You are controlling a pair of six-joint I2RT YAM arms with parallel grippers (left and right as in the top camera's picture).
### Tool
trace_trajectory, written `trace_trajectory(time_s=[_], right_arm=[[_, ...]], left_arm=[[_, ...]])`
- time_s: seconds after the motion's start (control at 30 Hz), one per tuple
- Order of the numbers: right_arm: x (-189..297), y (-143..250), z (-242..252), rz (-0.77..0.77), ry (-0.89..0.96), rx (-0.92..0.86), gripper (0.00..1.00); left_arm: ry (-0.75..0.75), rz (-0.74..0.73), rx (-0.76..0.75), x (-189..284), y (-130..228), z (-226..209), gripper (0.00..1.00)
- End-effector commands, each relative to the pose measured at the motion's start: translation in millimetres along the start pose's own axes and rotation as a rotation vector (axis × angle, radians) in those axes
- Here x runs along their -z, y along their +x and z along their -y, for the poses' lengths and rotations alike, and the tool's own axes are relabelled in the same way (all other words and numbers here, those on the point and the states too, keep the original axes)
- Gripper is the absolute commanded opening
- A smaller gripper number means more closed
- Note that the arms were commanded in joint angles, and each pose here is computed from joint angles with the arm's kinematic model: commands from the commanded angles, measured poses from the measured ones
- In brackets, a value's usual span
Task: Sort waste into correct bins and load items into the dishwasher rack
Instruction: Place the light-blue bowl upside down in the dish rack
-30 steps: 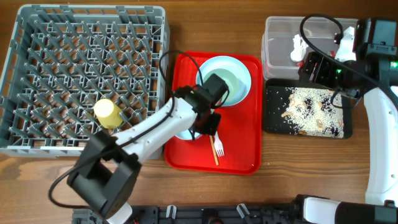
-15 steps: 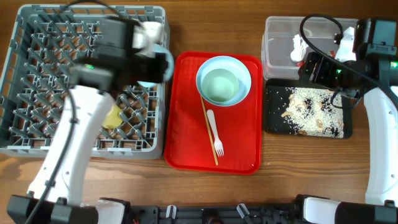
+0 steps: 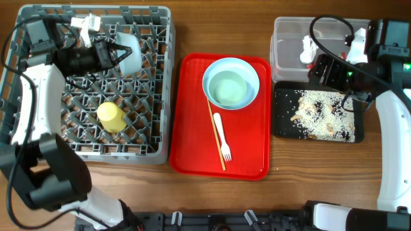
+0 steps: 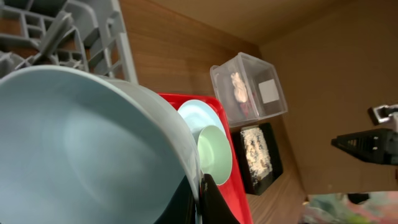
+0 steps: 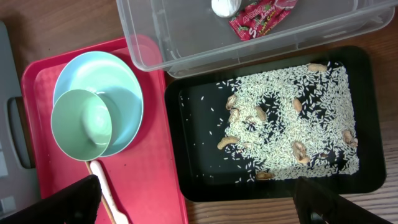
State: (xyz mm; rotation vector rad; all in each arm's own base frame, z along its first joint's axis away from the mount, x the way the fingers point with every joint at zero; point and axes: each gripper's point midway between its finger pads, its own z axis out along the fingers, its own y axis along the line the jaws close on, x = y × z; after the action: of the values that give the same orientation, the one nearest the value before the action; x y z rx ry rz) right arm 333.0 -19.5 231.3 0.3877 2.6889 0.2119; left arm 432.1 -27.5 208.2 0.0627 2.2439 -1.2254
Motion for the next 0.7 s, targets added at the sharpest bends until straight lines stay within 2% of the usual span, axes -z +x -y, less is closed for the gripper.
trace_trajectory(time_s=[0.0,0.17,0.2,0.27,0.3,0.47,0.6,0.67], right_arm=[[0,-1,2,0.001,0.008,-0.001,1.0],[0,0,2,-0.001,0.008,-0.001,1.0],[0,0,2,-0.002,0.008,-0.002,1.0],[0,0,2,-0.003,0.009,-0.002,1.0],[0,1,2,-0.004,0.009,-0.002,1.0],[0,1,2,-0.006,0.009,-0.002,1.0],[0,1,2,-0.006,0.009,-0.002,1.0],[0,1,2,-0.006,0.009,-0.002,1.0]], left_arm=[[0.079,0.023,0.042,5,-2,-18,0.04],[0.059,0.039,0.111,13,1,-47,0.05],[0.054,0.046,0.123,16,1,-52,0.09],[0.023,0.05,0.153,22,3,-63,0.27],[0.005,0.049,0.169,24,5,-68,0.3],[-0.082,0.04,0.267,42,18,-89,0.33],[-0.121,0.047,0.33,57,25,-100,0.49],[-0.126,0.056,0.355,64,27,-103,0.6]])
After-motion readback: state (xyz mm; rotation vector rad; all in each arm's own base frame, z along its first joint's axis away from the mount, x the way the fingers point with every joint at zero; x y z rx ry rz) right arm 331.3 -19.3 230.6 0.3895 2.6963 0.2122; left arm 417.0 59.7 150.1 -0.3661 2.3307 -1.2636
